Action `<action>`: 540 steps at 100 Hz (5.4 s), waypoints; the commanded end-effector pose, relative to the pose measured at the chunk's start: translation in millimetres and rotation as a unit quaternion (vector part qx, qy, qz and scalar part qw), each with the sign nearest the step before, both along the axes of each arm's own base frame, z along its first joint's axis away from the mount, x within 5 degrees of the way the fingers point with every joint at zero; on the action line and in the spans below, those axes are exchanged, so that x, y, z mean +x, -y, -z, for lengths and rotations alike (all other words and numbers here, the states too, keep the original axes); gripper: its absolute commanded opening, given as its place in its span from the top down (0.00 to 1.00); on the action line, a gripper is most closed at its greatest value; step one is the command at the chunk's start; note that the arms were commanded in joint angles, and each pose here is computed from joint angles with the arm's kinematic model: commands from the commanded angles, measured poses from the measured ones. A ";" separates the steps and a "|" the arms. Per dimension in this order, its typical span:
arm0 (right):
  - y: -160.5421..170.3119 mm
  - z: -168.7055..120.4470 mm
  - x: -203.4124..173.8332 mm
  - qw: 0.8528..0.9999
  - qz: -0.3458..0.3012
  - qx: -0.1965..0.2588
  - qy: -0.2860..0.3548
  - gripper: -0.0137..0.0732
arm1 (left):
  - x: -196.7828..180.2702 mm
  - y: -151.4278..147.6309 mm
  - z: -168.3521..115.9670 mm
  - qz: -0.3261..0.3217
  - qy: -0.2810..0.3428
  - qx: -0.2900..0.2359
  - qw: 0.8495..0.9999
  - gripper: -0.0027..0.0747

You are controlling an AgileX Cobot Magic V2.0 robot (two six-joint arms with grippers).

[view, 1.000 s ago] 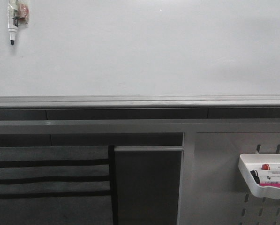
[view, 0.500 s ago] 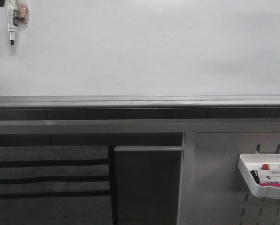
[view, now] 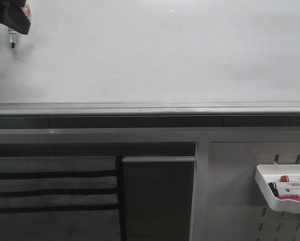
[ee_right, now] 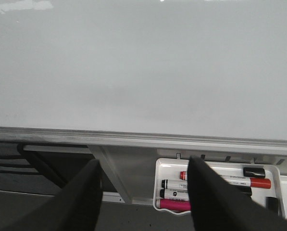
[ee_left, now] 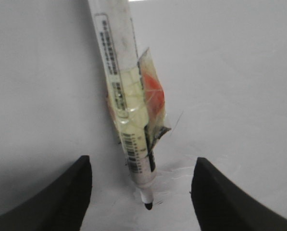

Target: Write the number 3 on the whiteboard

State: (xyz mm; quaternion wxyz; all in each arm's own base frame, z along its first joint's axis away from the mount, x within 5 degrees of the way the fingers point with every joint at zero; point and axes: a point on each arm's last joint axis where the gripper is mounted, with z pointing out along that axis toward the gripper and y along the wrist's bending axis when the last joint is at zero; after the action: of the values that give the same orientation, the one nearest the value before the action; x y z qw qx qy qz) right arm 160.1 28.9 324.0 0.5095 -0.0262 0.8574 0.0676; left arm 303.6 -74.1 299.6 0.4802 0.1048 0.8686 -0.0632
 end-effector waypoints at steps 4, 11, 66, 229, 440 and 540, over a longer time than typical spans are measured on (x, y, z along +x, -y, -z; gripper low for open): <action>-0.6 -17.1 3.6 0.999 -0.002 0.006 0.051 0.44 | 7.2 0.0 -22.7 -0.006 0.066 -0.019 0.998 0.42; -0.6 -17.1 3.6 0.999 -0.002 0.006 0.051 0.44 | 9.3 0.3 -22.0 -0.004 0.071 -0.014 0.997 0.42; -0.4 -15.3 2.8 0.999 -0.002 0.004 0.041 0.44 | 9.9 -0.2 -21.7 0.006 0.078 0.011 0.997 0.93; -152.7 -66.1 20.7 0.755 -0.642 -0.130 -0.038 0.44 | -146.5 117.9 -59.8 0.566 -0.060 0.156 0.807 0.98; -51.6 -29.6 33.2 0.980 -0.195 -0.036 -0.027 0.83 | -177.2 -1.7 -63.6 0.231 0.086 0.017 0.969 0.49; -119.0 -102.6 166.0 0.922 -0.355 -0.052 -0.143 0.83 | -166.7 -1.2 -51.7 0.210 0.089 0.013 0.974 0.49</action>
State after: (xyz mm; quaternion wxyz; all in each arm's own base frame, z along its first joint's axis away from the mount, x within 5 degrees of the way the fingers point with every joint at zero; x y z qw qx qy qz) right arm 327.7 145.7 407.4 0.2865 -0.3337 0.8797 0.1807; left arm 133.1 -73.3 337.3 0.4933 0.3231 0.7962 -0.1354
